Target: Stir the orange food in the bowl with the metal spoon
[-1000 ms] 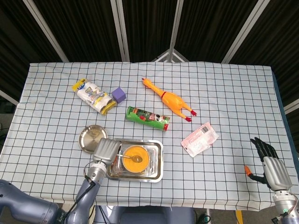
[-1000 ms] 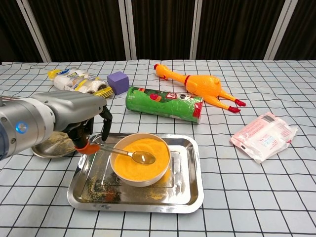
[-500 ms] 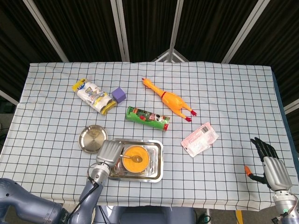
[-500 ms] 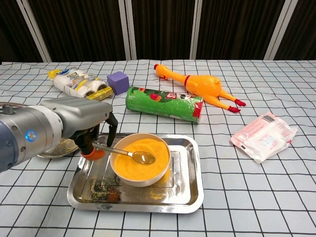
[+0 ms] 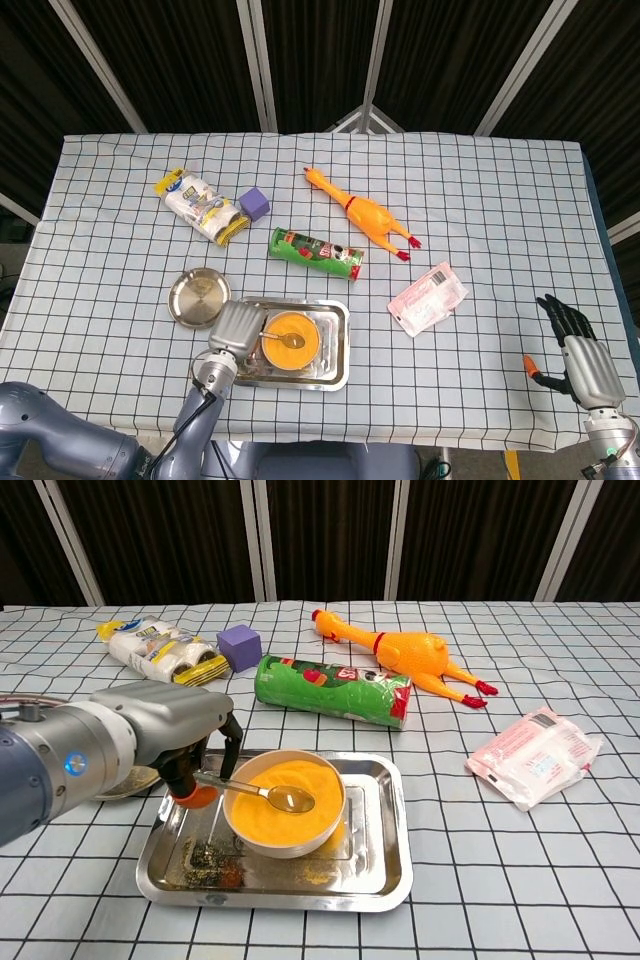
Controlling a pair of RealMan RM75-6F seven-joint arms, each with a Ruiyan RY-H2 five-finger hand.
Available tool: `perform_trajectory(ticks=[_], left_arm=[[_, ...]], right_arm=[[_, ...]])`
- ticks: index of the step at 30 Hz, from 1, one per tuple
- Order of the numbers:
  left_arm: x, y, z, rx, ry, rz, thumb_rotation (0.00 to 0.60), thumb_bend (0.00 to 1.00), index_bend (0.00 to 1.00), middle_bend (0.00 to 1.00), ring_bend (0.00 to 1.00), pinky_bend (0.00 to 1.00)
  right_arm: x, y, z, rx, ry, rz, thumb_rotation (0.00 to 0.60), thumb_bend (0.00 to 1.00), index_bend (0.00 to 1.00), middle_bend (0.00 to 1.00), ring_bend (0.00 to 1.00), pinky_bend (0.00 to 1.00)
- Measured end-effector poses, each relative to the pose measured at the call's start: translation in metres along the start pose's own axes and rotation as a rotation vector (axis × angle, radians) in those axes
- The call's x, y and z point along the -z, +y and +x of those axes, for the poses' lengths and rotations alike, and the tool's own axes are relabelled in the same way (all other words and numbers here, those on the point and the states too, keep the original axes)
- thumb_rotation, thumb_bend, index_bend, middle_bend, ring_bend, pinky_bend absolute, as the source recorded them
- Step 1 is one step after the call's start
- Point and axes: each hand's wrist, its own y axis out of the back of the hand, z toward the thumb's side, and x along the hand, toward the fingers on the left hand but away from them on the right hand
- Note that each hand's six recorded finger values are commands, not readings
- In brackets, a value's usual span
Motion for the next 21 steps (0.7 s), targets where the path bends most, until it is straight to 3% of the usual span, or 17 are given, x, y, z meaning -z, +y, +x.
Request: perform_trajectory(ticks=[21], left_arm=[[0.0022,0.0015,-0.0005,-0.001,0.011,0.013,0.6,0.53,0.47,1.0,1.0,1.0]], right_arm=[[0.0,-0.0007,-0.0001,-0.004,-0.002,-0.004,0.6,0.4,0.0,0.0,0.0,0.0]])
